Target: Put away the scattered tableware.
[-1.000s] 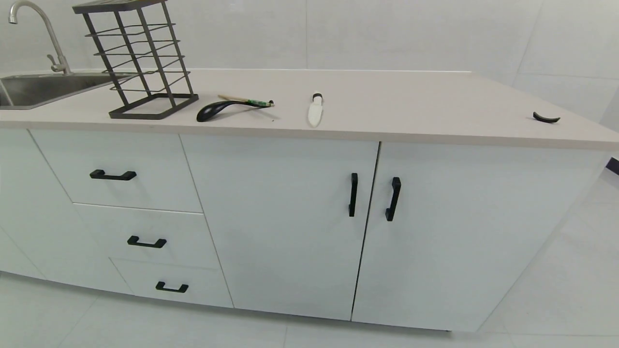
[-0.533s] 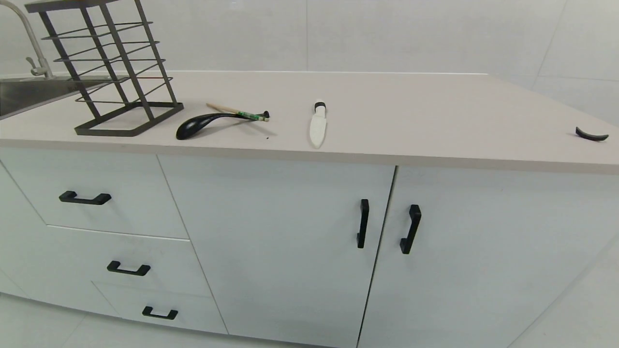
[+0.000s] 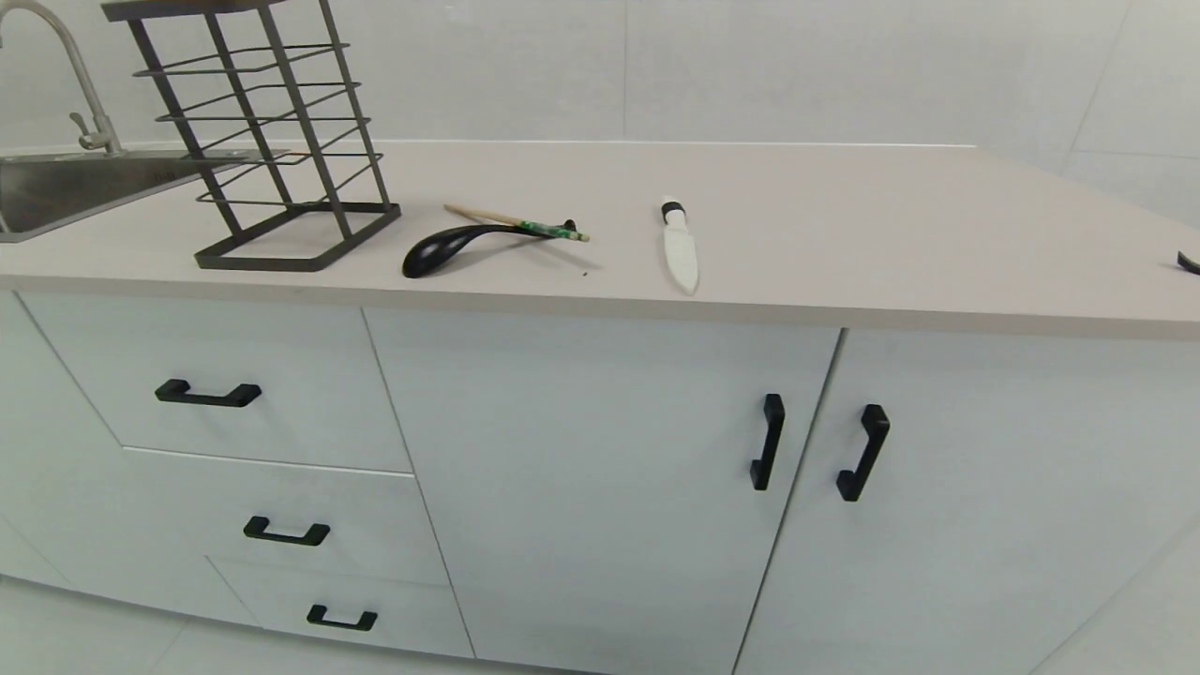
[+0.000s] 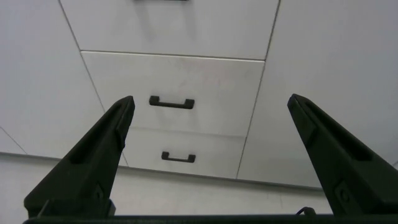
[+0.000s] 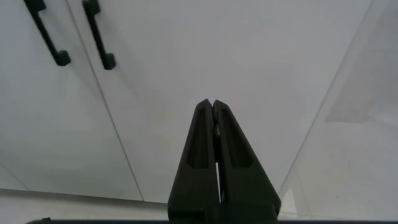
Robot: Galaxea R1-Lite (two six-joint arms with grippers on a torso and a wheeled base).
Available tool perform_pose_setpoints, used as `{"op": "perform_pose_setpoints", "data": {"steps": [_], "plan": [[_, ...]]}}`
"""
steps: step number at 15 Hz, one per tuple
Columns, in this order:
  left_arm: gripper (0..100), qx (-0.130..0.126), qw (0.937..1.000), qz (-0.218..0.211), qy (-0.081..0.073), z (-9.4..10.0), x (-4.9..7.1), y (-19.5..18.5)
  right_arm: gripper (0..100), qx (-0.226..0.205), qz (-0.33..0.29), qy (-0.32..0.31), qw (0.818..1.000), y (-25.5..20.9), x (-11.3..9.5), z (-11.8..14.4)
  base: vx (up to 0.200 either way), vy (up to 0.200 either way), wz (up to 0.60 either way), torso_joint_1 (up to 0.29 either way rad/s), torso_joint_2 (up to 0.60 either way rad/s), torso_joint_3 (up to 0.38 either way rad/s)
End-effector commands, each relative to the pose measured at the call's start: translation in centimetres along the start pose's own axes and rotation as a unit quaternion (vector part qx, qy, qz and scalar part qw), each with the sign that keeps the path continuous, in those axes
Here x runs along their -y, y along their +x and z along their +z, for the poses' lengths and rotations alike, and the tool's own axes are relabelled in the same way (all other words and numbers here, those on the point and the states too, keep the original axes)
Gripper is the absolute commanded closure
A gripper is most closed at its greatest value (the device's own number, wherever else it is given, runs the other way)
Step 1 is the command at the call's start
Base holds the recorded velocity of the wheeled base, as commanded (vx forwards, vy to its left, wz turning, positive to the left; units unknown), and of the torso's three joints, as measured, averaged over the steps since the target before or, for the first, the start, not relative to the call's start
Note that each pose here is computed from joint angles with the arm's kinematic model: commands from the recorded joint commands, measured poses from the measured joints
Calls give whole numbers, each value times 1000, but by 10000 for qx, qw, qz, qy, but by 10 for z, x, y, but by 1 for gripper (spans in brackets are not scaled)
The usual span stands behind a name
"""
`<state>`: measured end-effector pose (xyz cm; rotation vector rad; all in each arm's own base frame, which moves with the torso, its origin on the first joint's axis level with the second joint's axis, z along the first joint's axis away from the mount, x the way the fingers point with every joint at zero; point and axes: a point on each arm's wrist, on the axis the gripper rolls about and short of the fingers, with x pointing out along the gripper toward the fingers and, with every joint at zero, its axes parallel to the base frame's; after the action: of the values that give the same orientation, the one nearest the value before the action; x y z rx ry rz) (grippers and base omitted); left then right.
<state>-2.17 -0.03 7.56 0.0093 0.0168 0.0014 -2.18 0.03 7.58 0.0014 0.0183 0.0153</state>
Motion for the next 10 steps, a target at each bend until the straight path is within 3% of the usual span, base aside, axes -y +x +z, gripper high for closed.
{"op": "perform_pose_setpoints", "data": {"steps": [1, 2, 8, 10], "plan": [[0, -8, 10000, 0, -1, 0, 0, 0, 100, -8, 0, 1, 10000, 0, 0, 0, 0, 200, 0, 7, 2, 2], [0, -8, 10000, 0, -1, 0, 0, 0, 100, -8, 0, 1, 10000, 0, 0, 0, 200, 200, 0, 2, 7, 7], [0, -8, 10000, 8, -1, 0, 0, 0, 100, -8, 0, -6, 10000, 0, 0, 0, 0, 200, 0, 2, 1, 0], [0, 0, 10000, 8, -1, 0, 0, 0, 100, -8, -8, -14, 10000, 0, 0, 0, 0, 0, 600, 7, 2, -2]]}}
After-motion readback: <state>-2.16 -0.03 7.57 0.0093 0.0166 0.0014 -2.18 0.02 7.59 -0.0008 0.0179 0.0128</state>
